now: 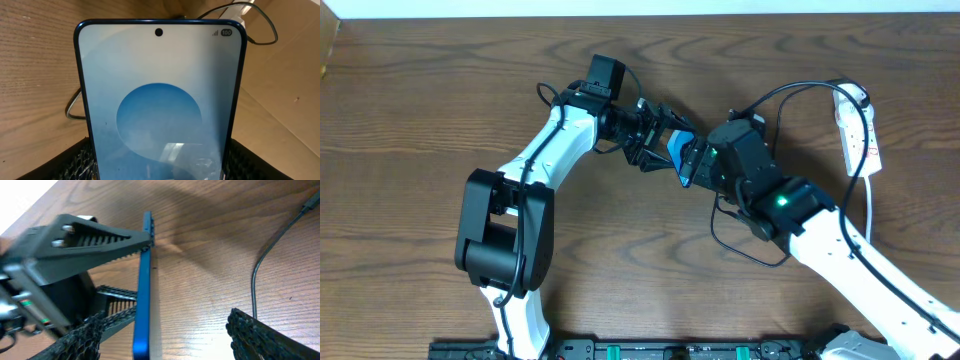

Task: Plug charger to phone and switch on socket
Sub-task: 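Move the right gripper toward the phone held by the left gripper, then grasp the phone's side edge with the right gripper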

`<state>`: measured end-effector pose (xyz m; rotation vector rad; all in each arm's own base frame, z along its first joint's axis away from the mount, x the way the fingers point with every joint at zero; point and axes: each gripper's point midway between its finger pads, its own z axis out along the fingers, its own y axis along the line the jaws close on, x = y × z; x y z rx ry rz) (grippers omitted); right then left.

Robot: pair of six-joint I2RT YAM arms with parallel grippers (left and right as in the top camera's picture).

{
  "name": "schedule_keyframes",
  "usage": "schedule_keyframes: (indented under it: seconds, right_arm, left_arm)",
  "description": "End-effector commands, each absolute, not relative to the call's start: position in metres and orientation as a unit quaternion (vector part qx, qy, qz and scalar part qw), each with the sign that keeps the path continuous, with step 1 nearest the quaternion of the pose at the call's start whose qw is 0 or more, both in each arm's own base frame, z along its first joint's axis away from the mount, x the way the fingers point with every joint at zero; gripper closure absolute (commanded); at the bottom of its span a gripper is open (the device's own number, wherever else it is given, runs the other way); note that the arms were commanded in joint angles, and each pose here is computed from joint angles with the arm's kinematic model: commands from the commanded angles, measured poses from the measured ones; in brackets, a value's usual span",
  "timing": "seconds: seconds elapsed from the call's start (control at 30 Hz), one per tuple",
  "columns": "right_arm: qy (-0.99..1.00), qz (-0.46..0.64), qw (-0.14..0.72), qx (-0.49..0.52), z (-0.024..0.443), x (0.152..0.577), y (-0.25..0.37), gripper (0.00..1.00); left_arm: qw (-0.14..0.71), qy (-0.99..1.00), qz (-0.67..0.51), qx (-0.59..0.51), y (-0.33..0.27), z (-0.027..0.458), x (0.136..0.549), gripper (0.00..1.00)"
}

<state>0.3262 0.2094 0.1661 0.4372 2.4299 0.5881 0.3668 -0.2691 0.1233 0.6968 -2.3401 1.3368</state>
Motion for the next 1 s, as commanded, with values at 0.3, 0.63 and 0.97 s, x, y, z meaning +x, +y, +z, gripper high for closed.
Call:
schedule_keyframes:
  seconds: [0.3,0.63,0.97]
  right_arm:
    - [0.919,0.206,0.301,0.152,0.151,0.335,0.226,0.42]
    - [0.914,0.215,0.308,0.152,0.150,0.342,0.231,0.61]
    - [0.913,0.217,0.310,0.152,0.151,0.343,0.232,0.74]
  left_arm:
    - [0.167,-0.826,0.489,0.226,-0.271,0.141,0.365,0.42]
    - [0.167,-0.826,0.489,0.226,-0.271,0.141,0.365,0.42]
    - [0.167,-0.826,0.489,0.226,-0.271,0.141,0.365,0.41]
